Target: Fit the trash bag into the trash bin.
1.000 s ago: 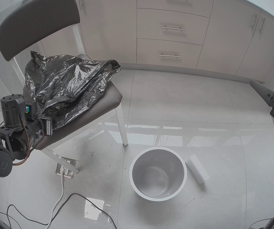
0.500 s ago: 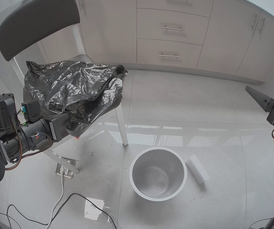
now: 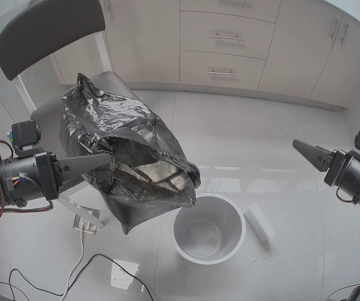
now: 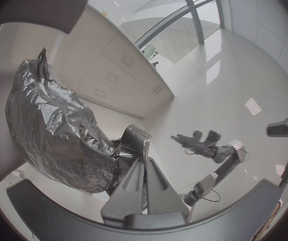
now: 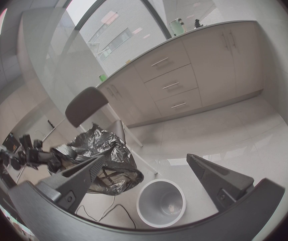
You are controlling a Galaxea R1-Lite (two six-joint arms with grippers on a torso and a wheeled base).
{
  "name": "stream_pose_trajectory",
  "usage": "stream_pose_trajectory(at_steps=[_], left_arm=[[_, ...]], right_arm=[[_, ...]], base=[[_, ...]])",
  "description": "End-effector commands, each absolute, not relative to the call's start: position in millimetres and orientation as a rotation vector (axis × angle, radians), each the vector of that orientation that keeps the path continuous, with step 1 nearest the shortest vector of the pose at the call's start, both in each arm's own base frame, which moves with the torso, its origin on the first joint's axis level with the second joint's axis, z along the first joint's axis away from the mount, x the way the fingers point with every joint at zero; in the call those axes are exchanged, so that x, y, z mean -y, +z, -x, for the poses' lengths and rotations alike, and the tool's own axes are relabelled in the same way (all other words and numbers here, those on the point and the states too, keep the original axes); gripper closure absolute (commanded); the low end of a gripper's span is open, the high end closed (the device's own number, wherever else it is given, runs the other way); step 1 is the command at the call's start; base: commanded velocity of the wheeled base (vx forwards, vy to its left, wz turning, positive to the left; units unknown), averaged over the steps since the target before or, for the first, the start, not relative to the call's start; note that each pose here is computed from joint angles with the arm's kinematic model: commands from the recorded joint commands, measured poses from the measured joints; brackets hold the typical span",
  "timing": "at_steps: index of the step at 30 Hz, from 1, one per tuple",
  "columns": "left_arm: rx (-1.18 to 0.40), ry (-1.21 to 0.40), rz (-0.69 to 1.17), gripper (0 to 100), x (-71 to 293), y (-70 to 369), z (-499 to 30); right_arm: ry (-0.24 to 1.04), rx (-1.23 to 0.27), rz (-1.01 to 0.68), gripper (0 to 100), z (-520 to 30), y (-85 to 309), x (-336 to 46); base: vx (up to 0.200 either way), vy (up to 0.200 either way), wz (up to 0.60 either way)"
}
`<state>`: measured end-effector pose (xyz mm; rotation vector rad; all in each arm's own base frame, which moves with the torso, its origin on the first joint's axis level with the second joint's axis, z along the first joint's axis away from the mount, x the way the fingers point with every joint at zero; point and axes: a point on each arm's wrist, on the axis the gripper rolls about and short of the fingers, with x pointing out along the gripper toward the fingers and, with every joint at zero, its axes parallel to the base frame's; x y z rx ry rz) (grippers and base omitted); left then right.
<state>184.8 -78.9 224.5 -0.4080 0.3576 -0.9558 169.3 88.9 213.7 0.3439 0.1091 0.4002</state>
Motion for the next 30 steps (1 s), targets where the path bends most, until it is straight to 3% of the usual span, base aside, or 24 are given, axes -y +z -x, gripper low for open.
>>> stream_pose_trajectory(at_steps=[1, 9, 21, 30], left_arm=[[-0.289, -1.096, 0.407, 100, 89.1, 249.4, -151.8], [-0.309, -1.170, 0.503, 100, 98.1, 267.1, -142.2], [-0.346, -1.107, 0.664, 100, 98.5, 278.9, -146.4], [-0.364, -1.093, 0.674, 100, 100.3, 276.0, -149.9]], right_arm=[[0.453, -0.195, -0.263, 0, -170.4, 189.3, -104.3], [0.549, -0.316, -0.204, 0, -166.8, 159.9, -130.0], [0.733, -0.465, -0.076, 0, -136.1, 126.0, -168.2], [0.740, -0.520, 0.004, 0, -129.4, 106.3, -185.6]], base=[[0.000, 0.000, 0.00], [0.000, 0.000, 0.00], [0.000, 0.000, 0.00], [0.000, 0.000, 0.00]])
